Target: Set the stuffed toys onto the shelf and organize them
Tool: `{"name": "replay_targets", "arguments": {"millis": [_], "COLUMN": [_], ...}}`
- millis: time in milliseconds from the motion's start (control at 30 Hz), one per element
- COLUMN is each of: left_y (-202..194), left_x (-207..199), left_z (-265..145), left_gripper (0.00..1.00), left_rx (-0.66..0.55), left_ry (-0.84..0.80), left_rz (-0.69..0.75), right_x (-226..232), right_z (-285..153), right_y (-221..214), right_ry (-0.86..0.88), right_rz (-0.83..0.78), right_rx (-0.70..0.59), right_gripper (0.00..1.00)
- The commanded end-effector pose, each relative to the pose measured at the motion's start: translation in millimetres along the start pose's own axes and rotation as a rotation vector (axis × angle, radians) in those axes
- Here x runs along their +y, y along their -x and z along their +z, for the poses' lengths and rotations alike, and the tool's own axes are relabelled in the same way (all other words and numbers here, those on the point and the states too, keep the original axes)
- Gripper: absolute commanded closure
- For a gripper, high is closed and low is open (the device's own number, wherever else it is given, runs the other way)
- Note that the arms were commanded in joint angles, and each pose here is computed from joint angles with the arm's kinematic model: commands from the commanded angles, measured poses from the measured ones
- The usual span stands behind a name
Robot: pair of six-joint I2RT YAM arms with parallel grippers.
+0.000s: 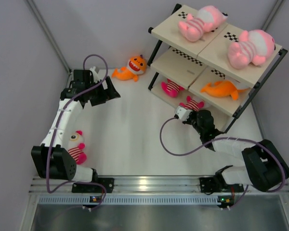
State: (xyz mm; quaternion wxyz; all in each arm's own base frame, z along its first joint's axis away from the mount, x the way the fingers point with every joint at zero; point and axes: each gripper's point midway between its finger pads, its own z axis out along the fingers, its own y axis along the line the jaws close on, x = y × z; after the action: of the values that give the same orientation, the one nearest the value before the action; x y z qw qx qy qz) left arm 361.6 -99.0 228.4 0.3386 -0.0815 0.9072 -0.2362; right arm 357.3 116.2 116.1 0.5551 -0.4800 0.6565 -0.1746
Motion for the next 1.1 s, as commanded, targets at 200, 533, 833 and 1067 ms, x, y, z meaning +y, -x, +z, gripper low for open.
{"name": "replay_targets", "arguments": {"millis": [200, 533, 833, 1067], "left_y": [17.9, 14.4, -10.5, -50.3], "left_x": [-10.4, 11.5, 27.9, 100.5], "left_z": [-15.0, -12.1, -18.0, -46.9], "left_gripper": [0.01, 0.01, 0.01, 0.04], "left_rx": [-0.07, -0.076, 0.025, 0.194], "left_ry": [-0.03, 0.053, 0.062, 0.354], "left_rz": [0.041, 0.154, 0.366, 0.543], "right_x": [-3.6, -5.1, -21.2, -25.5], "right_z": [32.8, 50.8, 29.7, 5.0], "right_y": [-3.7, -2.2, -1.7, 38.5], "right_ry": [0.066, 0.091, 0.017, 0.011], "right_rz": [-0.002, -0.051, -0.068, -0.063], "right_rx": [-0.089, -0.091, -0.05, -0.106], "right_gripper": [0.96, 0.91, 0.35, 0.3]}}
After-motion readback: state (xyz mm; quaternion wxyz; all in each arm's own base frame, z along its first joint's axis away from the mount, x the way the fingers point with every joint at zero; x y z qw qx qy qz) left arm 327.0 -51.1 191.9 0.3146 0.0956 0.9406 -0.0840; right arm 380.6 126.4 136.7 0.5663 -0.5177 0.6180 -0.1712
